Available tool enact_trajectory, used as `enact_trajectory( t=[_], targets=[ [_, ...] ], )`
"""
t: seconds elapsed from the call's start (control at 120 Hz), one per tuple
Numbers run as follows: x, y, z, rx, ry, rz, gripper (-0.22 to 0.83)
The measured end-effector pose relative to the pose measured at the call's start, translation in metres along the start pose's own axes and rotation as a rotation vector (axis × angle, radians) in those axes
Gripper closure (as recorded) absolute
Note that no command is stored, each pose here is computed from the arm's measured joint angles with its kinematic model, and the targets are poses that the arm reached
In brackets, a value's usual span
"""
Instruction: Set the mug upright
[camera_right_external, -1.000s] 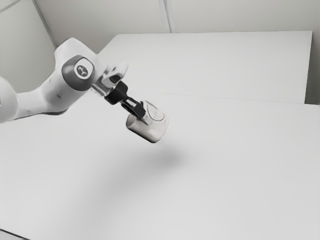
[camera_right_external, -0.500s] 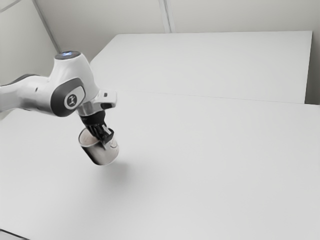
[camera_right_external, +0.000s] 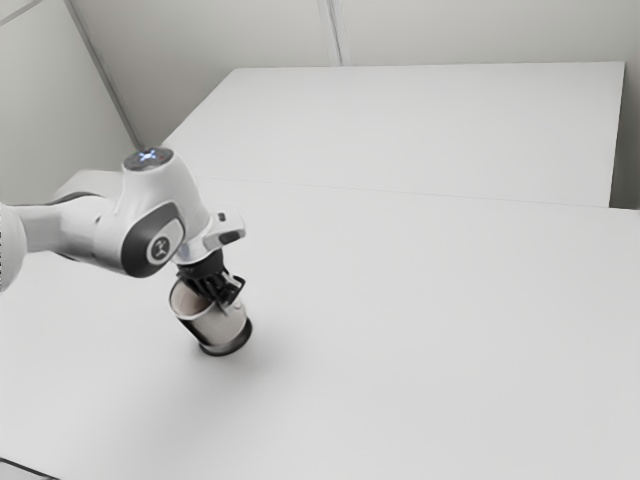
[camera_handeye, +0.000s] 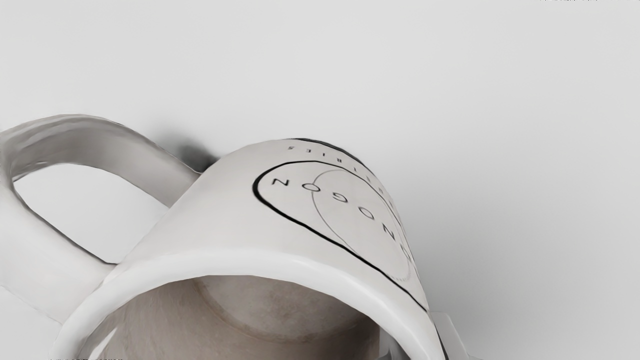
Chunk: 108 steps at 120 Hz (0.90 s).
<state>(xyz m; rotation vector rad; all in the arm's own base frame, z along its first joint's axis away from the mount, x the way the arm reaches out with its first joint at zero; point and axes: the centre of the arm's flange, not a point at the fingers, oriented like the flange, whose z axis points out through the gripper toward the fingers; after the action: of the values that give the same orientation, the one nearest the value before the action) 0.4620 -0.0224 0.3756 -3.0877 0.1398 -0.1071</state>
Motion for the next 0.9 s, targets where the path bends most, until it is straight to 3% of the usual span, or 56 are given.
enact_trajectory(
  t=[0.267, 0.467, 0.558, 0.717, 0.9],
  targets=[
    [0.005, 0.001, 0.022, -0.008, -0.023, -0.076, 0.77],
    [0.005, 0.005, 0.012, -0.023, 0.001, -0.103, 0.38],
    [0.010, 0.004, -0.006, -0.025, 0.031, -0.116, 0.24],
    [0.036, -0.001, -0.064, -0.051, 0.042, -0.153, 0.12],
    [0.067, 0.003, -0.107, -0.075, -0.020, -0.163, 0.05]
  ],
)
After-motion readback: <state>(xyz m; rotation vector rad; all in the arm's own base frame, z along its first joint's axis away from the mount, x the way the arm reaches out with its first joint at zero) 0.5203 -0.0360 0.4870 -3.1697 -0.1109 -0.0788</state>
